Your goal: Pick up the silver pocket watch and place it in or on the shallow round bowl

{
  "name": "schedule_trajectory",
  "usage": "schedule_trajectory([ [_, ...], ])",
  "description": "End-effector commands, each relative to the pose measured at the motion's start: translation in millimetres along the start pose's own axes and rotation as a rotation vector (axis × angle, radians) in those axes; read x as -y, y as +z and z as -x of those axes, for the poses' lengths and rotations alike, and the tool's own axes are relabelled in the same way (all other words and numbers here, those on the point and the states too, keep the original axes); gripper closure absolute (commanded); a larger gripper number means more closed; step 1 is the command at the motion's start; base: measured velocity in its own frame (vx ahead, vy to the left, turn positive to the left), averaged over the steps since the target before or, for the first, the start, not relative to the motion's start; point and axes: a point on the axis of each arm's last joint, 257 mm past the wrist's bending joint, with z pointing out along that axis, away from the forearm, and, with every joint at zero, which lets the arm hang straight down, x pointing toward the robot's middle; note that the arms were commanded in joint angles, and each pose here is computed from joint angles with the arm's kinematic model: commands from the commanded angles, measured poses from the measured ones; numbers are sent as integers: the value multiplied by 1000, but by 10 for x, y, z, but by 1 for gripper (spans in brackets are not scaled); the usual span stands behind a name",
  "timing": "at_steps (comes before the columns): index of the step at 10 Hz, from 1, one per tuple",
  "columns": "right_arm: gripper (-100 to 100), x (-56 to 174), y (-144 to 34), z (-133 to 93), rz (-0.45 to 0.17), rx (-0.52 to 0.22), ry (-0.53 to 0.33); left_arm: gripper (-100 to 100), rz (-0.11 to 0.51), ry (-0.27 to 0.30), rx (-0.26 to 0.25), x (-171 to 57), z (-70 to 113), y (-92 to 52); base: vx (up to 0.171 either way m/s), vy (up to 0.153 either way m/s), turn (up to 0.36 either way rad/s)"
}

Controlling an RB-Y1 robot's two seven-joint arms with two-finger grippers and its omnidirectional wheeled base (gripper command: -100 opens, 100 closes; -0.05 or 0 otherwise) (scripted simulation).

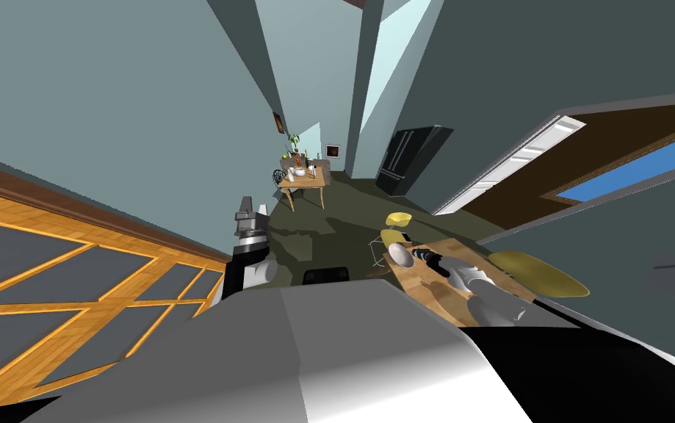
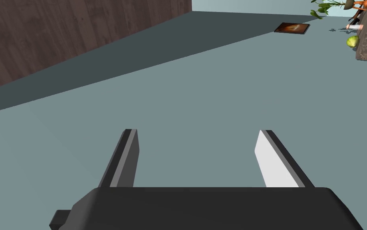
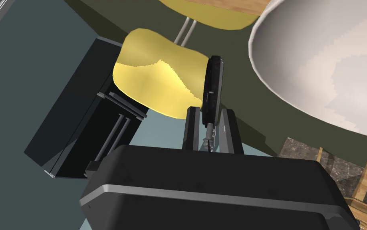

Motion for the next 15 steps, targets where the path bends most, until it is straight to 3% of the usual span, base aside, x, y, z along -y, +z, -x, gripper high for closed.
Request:
schedule_trajectory([
  [1,100,77,24,84,-46,19,20,0,0,0,0,0,0,0,30,8,83],
  [9,100,527,39,336,-264,84,104,0,0,0,0,0,0,0,22,17,62],
  [15,100,858,-45,412,-437,122,185,0,0,0,0,0,0,0,10,24,65],
])
